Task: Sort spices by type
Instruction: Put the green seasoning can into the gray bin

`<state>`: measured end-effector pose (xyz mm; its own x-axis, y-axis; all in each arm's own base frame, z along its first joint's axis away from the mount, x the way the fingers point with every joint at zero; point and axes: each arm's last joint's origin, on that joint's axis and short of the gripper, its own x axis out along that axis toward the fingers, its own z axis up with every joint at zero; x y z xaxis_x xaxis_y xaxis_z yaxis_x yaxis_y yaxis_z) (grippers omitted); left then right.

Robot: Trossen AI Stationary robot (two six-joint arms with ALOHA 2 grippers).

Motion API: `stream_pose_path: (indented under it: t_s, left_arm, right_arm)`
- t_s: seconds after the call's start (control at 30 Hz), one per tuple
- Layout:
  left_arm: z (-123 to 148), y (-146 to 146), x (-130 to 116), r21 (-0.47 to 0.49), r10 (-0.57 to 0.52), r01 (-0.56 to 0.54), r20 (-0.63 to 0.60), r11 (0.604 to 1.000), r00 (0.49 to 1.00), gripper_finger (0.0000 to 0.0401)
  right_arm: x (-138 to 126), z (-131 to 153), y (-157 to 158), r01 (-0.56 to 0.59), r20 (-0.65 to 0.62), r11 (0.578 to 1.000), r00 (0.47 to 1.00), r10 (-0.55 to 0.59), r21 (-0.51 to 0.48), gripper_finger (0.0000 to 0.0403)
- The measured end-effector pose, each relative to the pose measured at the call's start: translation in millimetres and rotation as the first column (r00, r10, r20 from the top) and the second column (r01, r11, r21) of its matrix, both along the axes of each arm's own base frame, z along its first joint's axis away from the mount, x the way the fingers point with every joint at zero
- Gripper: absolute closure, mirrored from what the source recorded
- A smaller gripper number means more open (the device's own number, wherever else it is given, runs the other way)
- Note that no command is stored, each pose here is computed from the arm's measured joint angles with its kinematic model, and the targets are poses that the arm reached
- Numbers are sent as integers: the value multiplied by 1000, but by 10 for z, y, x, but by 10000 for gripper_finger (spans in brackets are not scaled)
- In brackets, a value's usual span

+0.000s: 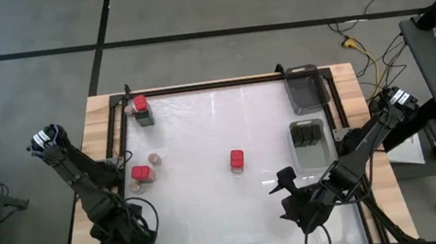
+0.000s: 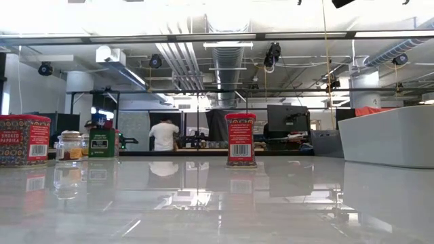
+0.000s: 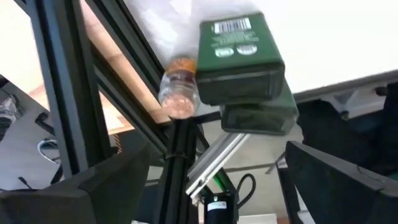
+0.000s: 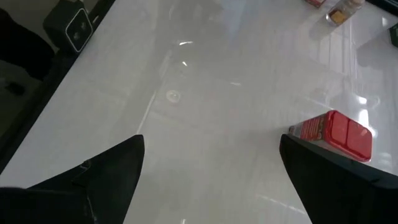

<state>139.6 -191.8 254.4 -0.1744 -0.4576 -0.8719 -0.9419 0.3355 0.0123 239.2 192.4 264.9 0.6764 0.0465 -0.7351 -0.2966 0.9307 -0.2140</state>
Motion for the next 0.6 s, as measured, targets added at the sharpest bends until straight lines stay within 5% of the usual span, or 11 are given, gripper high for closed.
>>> stream_pose_path:
  t_s: [0.6]
  left_arm:
    - [-296,87,116,-19,117,-118,-62,993,991,37]
  right_arm:
    - [-44,-20,16,12,-25,1000,1000,-12,4,37]
